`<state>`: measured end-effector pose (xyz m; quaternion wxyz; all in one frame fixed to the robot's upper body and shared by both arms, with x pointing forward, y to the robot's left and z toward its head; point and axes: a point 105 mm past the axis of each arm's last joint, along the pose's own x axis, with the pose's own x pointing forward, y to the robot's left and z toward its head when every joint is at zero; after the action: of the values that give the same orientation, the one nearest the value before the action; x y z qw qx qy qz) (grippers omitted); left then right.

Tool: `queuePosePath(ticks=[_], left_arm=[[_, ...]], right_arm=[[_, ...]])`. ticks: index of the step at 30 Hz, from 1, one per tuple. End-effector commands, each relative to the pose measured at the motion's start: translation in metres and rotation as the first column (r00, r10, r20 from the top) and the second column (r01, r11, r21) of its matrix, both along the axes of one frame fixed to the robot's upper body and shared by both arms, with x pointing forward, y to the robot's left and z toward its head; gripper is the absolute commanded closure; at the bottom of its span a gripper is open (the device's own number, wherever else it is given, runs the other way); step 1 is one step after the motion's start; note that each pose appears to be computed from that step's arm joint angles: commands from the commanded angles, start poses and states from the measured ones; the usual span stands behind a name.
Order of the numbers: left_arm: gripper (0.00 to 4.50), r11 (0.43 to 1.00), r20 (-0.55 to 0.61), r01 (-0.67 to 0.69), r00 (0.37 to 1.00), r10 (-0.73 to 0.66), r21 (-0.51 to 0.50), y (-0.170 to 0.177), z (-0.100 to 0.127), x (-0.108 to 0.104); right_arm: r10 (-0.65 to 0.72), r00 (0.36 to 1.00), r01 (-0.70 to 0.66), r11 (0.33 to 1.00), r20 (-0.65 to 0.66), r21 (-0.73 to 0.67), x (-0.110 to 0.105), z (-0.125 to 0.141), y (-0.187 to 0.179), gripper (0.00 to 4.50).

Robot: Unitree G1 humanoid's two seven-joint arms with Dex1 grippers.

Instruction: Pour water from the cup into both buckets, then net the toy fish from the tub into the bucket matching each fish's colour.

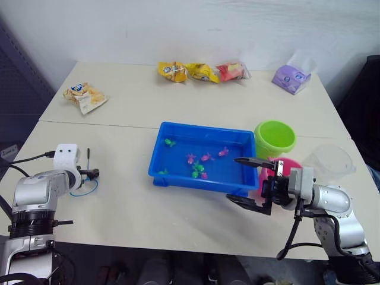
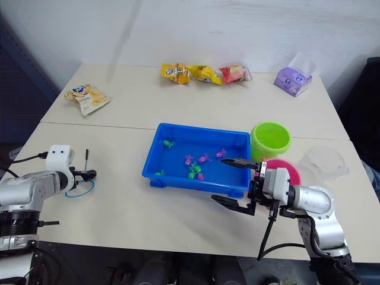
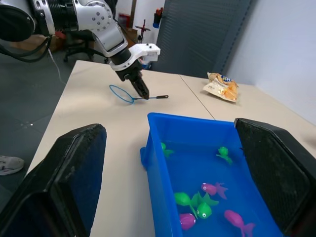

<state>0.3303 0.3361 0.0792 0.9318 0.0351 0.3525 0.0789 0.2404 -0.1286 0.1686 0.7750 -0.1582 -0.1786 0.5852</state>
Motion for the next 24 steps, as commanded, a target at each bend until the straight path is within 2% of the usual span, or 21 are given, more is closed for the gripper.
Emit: queuePosePath(ticks=[1, 2, 5, 9, 10, 11, 12, 14, 16, 18, 20, 22, 23, 24], left_arm=[[0.0, 1.0, -0.021, -0.019, 1.0, 0.019, -0.016, 0.007, -0.009, 0.0], [0.0, 0.999, -0.031, -0.03, 0.999, 0.029, -0.042, 0.007, -0.015, 0.0], [0.72, 0.997, -0.045, -0.036, 0.998, 0.033, -0.074, 0.007, -0.027, 0.0], [2.47, 0.997, -0.077, -0.037, 0.997, 0.032, -0.071, 0.012, -0.036, -0.007], [2.71, 0.997, -0.082, -0.036, 0.996, 0.03, -0.071, 0.013, -0.036, -0.009], [3.26, 0.997, -0.082, -0.035, 0.996, 0.029, -0.076, 0.014, -0.036, -0.012], [3.57, 0.996, -0.076, -0.049, 0.996, 0.043, -0.076, 0.019, -0.035, -0.016], [4.47, 0.994, -0.061, -0.078, 0.995, 0.073, -0.083, 0.027, -0.036, -0.023], [4.47, 0.992, -0.023, -0.072, 0.997, 0.07, -0.099, 0.031, -0.036, -0.027], [4.47, 0.991, 0.122, -0.02, 0.992, 0.036, -0.13, 0.028, -0.018, -0.02], [4.47, 0.988, 0.356, 0.111, 0.932, -0.067, -0.104, 0.021, 0.023, -0.008], [4.47, 0.966, 0.526, 0.26, 0.822, -0.219, -0.006, 0.01, 0.064, -0.003], [4.47, 0.911, 0.569, 0.398, 0.726, -0.387, 0.112, -0.008, 0.088, -0.004], [4.47, 0.852, 0.571, 0.486, 0.65, -0.502, 0.196, -0.021, 0.102, -0.006]], right_arm=[[-0.028, 0.999, 0.028, 1.0, 0.037, -0.005, -0.006, 0.008, -0.002, 0.09], [-0.036, 0.999, 0.036, 0.999, 0.031, -0.003, -0.008, 0.007, -0.002, 0.09], [-0.037, 0.999, 0.037, 0.999, 0.02, -0.004, -0.013, 0.005, 0.0, 0.0], [-0.04, 0.999, 0.04, 0.999, 0.035, -0.009, -0.01, 0.009, 0.003, 0.0], [-0.044, 0.998, 0.045, 0.999, 0.039, -0.009, -0.009, 0.011, 0.002, 0.0], [-0.056, 0.998, 0.057, 0.998, 0.04, -0.02, -0.006, 0.01, -0.001, 0.0], [-0.071, 0.997, 0.072, 0.997, 0.041, -0.037, -0.003, 0.009, -0.005, 0.0], [-0.087, 0.995, 0.09, 0.994, 0.04, -0.061, 0.001, 0.008, -0.011, 0.0], [-0.087, 0.995, 0.089, 0.994, 0.04, -0.063, 0.002, 0.011, -0.012, 0.0], [-0.074, 0.997, 0.076, 0.995, 0.037, -0.066, 0.001, 0.013, -0.011, 0.0], [-0.068, 0.997, 0.069, 0.996, 0.026, -0.049, 0.002, 0.018, -0.009, 0.0], [-0.058, 0.998, 0.058, 0.998, 0.002, -0.023, 0.004, 0.026, -0.006, 0.0], [-0.04, 0.999, 0.04, 0.999, -0.013, -0.015, 0.006, 0.033, -0.002, 0.0], [-0.027, 0.999, 0.027, 1.0, -0.025, -0.013, 0.008, 0.038, 0.001, 0.0]])
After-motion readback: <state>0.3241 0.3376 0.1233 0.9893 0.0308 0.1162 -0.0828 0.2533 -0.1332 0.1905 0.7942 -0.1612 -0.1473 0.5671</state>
